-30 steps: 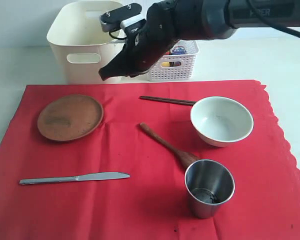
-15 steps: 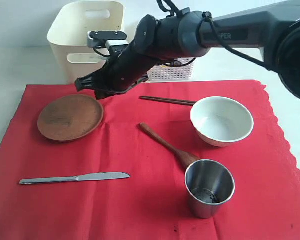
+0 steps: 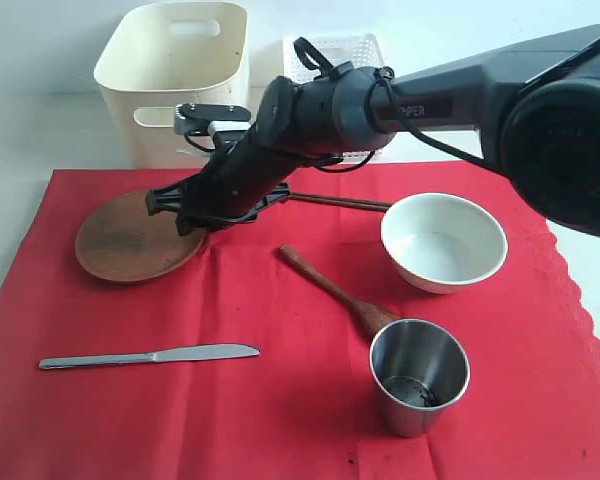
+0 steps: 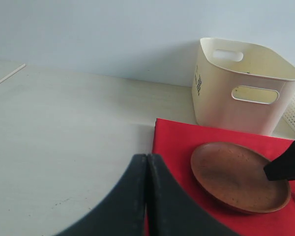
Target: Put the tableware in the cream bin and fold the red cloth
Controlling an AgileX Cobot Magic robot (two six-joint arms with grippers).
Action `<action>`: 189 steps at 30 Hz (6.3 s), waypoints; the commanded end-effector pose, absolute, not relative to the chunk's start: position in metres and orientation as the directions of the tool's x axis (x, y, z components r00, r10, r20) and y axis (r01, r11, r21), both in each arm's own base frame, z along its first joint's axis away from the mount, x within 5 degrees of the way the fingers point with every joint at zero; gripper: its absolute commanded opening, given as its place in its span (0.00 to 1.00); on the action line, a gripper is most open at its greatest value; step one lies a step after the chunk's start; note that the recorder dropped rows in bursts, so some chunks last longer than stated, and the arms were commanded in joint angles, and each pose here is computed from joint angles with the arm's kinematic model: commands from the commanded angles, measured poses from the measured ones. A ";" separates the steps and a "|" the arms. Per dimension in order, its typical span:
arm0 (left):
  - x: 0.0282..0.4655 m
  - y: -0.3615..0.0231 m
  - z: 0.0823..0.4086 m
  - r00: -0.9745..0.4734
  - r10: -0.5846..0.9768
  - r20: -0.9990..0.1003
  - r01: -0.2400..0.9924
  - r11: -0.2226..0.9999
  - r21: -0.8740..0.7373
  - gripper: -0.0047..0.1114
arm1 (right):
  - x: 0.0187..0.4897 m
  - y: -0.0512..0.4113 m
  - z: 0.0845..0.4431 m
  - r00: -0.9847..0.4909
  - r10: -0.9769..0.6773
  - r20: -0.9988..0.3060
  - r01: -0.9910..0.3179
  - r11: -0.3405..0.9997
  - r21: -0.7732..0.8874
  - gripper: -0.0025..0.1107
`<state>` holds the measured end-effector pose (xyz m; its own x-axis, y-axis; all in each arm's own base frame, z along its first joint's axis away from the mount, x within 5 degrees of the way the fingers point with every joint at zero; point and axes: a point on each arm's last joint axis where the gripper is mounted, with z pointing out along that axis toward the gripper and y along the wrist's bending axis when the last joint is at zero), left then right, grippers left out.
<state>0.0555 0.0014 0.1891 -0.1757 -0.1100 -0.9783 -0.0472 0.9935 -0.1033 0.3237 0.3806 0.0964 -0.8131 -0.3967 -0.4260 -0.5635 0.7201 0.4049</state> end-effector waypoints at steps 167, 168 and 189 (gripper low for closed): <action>0.055 0.001 0.190 -0.165 -0.117 -0.979 -0.048 0.993 -0.110 0.05 | 0.515 0.155 0.142 -0.773 0.221 -0.594 -0.294 0.705 0.645 0.38; 0.055 0.001 0.190 -0.165 -0.117 -0.979 -0.048 0.993 -0.110 0.05 | 0.515 0.155 0.142 -0.769 0.195 -0.609 -0.323 0.704 0.633 0.37; 0.055 0.001 0.190 -0.165 -0.117 -0.979 -0.048 0.993 -0.110 0.05 | 0.511 0.157 0.173 -0.708 0.131 -0.694 -0.435 0.694 0.574 0.02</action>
